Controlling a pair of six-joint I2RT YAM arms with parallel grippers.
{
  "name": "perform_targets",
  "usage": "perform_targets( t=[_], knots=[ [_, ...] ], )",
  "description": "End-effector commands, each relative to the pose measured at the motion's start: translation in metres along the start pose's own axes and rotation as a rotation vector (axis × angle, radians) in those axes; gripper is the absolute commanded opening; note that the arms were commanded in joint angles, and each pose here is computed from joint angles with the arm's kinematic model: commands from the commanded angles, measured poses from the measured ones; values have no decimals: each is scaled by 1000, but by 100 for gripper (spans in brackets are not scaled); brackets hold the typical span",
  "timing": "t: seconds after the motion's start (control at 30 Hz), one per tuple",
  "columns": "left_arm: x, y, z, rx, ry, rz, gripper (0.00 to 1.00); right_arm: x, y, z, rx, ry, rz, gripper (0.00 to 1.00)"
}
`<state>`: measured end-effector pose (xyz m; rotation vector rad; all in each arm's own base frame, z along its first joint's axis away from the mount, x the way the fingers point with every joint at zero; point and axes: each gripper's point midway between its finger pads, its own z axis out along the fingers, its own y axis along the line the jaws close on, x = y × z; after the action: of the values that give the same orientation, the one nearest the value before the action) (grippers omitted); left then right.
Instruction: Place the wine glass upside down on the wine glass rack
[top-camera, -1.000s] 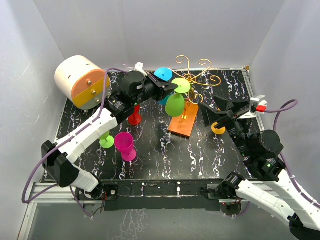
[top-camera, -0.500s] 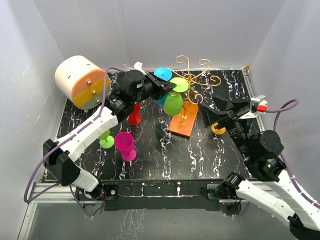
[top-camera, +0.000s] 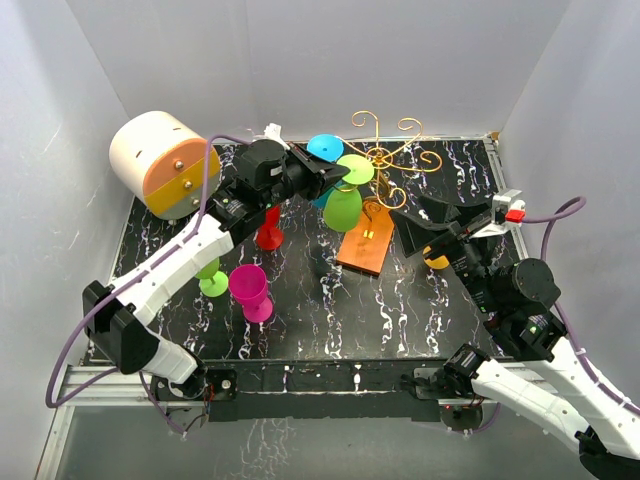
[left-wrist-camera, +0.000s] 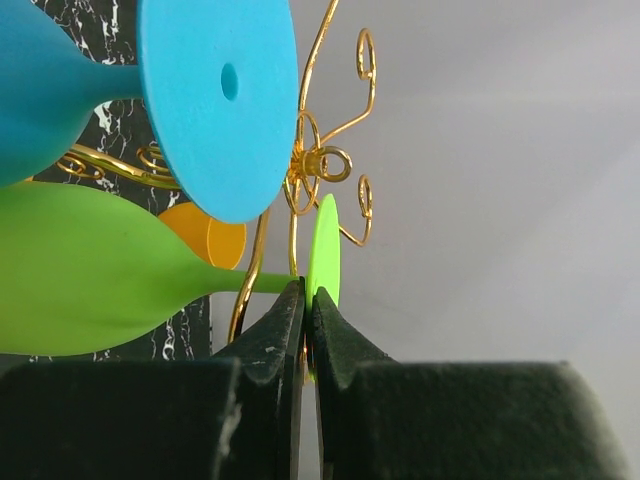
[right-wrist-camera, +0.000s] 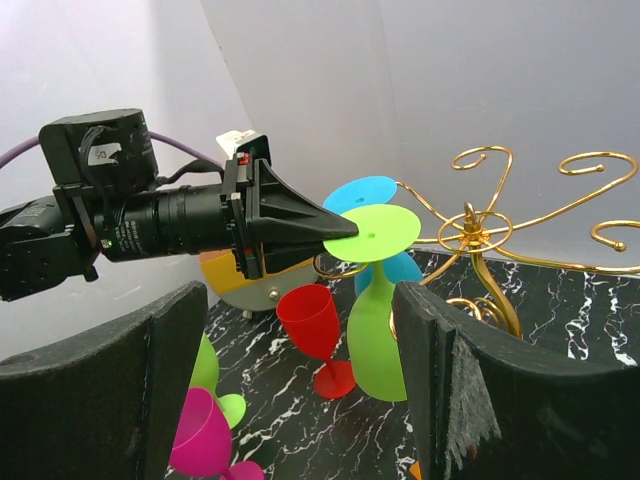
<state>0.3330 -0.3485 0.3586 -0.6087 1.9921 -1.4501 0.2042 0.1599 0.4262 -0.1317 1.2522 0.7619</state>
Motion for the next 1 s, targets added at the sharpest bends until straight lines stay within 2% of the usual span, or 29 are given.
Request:
perform_targets(
  t=[0.0, 0.47, 0.7, 0.97],
  knots=[
    [-12, -41, -33, 113, -44, -13, 0, -12, 6, 0, -27, -43, 16, 74],
    [-12, -33, -50, 107, -59, -42, 0, -18, 6, -3, -21, -60, 42, 73],
    [-4, -28, -53, 100, -23, -47, 0, -16, 8, -2, -25, -53, 53, 74],
    [-1, -34, -57, 96, 12, 34, 0, -13, 5, -2, -12, -47, 60, 73]
  ],
)
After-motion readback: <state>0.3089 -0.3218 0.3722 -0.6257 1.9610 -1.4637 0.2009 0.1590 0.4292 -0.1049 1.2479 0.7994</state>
